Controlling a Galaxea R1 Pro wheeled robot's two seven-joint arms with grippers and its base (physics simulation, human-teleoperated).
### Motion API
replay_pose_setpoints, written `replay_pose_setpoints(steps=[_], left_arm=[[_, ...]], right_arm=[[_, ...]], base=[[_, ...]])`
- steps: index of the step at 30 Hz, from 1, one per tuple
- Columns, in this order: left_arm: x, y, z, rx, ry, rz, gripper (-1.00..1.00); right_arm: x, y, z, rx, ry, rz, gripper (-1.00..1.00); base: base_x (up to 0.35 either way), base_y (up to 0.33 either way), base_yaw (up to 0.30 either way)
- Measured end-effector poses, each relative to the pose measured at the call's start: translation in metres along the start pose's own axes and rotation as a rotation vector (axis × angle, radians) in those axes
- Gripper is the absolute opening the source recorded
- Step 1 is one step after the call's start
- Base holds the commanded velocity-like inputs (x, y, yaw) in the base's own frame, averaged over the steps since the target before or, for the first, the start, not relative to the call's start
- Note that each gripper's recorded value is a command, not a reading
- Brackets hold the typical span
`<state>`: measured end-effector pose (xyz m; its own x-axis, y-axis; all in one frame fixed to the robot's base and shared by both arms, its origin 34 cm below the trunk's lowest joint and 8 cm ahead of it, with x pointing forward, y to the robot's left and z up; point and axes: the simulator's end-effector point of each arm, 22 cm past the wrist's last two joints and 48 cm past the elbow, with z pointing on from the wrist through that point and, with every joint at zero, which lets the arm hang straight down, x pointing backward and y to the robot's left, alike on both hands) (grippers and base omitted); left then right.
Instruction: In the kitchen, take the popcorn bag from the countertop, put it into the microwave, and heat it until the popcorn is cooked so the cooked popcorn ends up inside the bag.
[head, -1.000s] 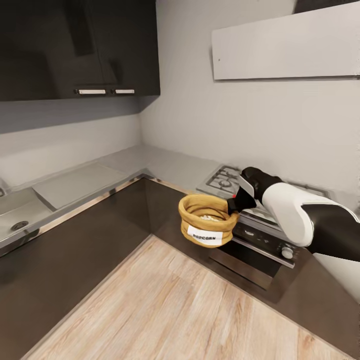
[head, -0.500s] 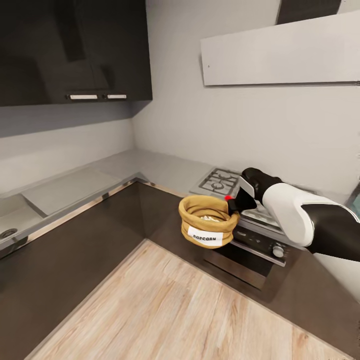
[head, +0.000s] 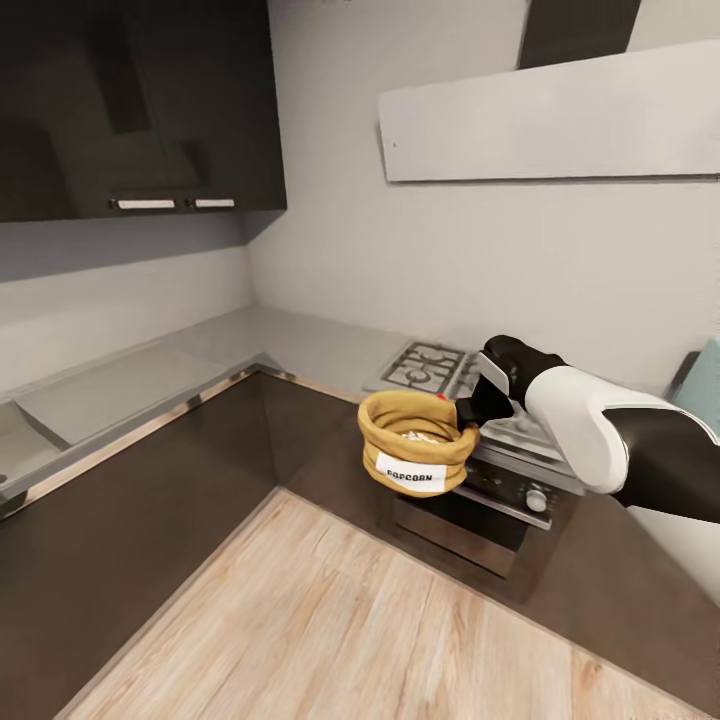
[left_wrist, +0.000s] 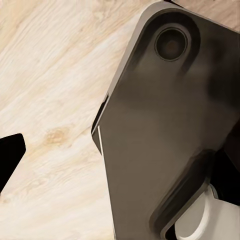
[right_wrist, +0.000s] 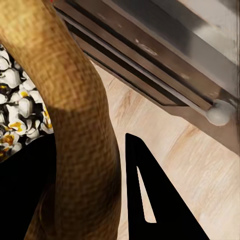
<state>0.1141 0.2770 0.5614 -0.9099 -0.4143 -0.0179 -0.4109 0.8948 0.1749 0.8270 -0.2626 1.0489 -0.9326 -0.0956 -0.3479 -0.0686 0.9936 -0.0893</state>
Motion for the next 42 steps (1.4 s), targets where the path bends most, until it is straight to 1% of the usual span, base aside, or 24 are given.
replay_pose_setpoints(steps=[7,12,25,34,37,42], left_arm=[[-0.004,-0.002,0.0,0.004,-0.009,-0.002,1.0],[-0.006,-0.003,0.0,0.007,-0.016,-0.003,1.0],[-0.007,-0.003,0.0,0.01,-0.018,0.003,1.0],[-0.007,-0.005,0.0,0.011,-0.017,0.0,1.0],[-0.006,-0.005,0.0,0.011,-0.016,0.0,1.0],[-0.007,-0.005,0.0,0.011,-0.017,0.0,1.0]], right_arm=[[-0.001,-0.002,-0.007,0.01,-0.01,-0.001,-1.0],[-0.002,-0.002,-0.012,0.004,-0.017,0.0,-1.0],[-0.002,-0.003,-0.013,0.001,-0.017,0.002,-1.0],[-0.002,-0.004,-0.012,0.003,-0.016,0.002,-1.0],[0.003,-0.003,-0.009,0.005,-0.001,0.001,-1.0],[0.005,-0.004,-0.007,0.005,0.004,0.002,-1.0]], base=[[0.0,0.0,-0.108],[0.0,0.0,-0.092],[0.0,0.0,-0.005],[-0.32,0.0,0.0],[-0.345,0.0,0.0],[-0.345,0.0,0.0]])
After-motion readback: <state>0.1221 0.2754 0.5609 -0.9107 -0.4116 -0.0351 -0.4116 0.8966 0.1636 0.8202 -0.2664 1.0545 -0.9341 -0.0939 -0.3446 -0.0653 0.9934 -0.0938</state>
